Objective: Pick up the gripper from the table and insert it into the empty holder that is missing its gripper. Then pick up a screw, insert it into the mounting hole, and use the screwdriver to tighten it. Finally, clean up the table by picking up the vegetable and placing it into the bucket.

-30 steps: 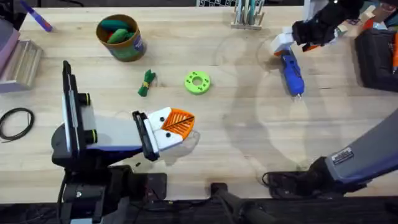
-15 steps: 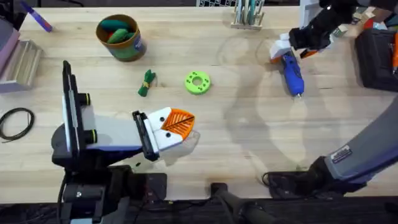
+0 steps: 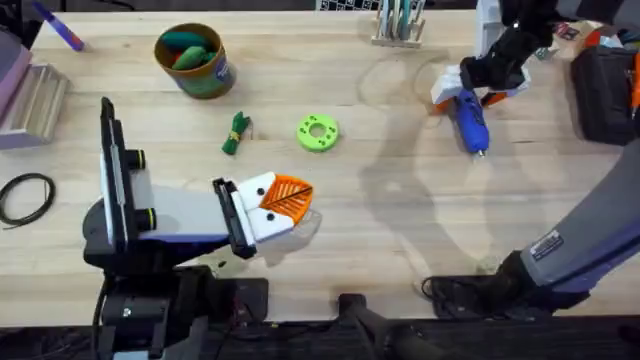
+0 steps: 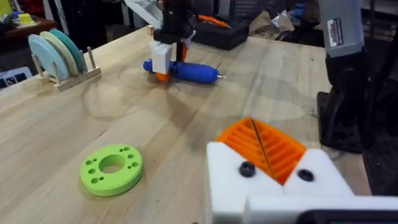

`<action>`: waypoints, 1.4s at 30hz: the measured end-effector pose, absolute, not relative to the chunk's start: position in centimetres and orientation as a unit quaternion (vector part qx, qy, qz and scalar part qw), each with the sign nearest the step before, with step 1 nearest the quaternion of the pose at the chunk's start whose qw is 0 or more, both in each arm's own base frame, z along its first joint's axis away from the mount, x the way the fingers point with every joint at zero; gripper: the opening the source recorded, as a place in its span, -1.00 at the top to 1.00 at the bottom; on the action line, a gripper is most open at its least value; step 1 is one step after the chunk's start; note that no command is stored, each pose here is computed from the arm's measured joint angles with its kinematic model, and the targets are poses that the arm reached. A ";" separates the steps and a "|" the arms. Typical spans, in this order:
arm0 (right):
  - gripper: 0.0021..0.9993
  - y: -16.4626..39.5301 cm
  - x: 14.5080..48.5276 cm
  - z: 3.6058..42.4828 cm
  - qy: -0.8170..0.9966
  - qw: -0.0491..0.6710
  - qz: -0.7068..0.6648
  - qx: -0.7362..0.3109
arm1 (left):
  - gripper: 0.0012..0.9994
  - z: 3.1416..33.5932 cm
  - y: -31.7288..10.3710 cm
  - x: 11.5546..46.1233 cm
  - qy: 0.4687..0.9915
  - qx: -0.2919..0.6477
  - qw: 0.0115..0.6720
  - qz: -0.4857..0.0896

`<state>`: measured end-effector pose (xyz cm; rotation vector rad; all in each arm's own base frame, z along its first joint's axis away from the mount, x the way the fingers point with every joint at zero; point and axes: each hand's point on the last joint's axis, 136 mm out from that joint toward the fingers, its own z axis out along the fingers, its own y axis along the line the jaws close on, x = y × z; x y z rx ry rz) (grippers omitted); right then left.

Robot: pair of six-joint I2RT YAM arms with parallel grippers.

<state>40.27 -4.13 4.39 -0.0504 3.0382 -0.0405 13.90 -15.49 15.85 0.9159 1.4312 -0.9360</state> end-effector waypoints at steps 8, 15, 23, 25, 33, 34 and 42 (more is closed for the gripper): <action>-0.98 -4.1 40.1 4.2 0.999 0.049 -0.013 -0.015 | 0.98 15.9 -15.5 13.9 0.608 0.390 0.565 -0.398; -0.97 -4.1 40.2 4.2 0.999 0.050 -0.013 -0.010 | 0.98 15.8 -15.5 13.9 0.609 0.389 0.565 -0.398; -0.97 -4.1 40.2 4.2 0.999 0.050 -0.013 -0.007 | 0.98 15.9 -15.5 13.9 0.608 0.390 0.565 -0.398; -0.97 -4.1 40.2 4.2 0.999 0.050 -0.013 -0.007 | 0.98 15.9 -15.5 13.9 0.608 0.390 0.565 -0.398; -0.91 -4.1 40.1 4.2 0.999 0.049 -0.013 -0.006 | 0.98 15.8 -15.5 13.9 0.609 0.389 0.565 -0.398; -0.89 -4.1 40.1 4.2 0.999 0.049 -0.013 -0.006 | 0.98 15.8 -15.5 13.9 0.609 0.389 0.565 -0.398; 0.13 -4.2 40.2 4.2 0.999 0.050 -0.015 -0.004 | 0.98 15.8 -15.5 13.9 0.609 0.389 0.565 -0.398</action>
